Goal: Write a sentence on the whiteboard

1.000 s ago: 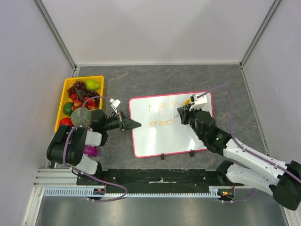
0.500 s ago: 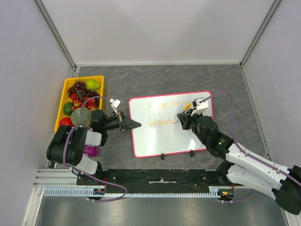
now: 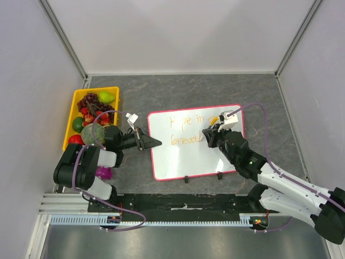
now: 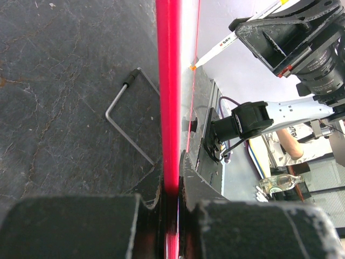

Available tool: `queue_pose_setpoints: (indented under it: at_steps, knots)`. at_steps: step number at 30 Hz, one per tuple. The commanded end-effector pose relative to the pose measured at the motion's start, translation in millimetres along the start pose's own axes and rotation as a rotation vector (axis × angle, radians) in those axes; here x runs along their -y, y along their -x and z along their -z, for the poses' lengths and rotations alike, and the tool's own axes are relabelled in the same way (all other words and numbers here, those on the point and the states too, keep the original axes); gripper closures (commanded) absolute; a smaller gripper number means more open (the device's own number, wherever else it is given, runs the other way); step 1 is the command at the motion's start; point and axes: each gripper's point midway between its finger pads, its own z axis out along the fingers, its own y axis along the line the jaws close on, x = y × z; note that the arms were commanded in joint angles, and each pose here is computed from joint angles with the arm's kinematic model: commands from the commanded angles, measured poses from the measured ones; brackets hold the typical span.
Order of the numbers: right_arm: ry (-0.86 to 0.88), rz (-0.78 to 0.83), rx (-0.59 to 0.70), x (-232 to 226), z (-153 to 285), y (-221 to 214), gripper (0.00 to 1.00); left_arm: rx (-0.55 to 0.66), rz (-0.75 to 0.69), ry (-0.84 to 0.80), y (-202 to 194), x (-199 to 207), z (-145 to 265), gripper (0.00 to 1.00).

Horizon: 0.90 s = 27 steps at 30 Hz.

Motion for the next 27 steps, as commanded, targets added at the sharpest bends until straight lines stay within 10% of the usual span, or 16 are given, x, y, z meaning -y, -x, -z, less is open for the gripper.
queue_pose_setpoints:
  at_steps: [1,27]
  knots:
    - [-0.090,0.050,-0.021,17,-2,0,1.00,0.026,-0.103,0.070,2,-22,-2,0.98]
    - [-0.106,0.028,0.055,12,-8,30,1.00,0.028,-0.108,0.069,3,-21,-2,0.98]
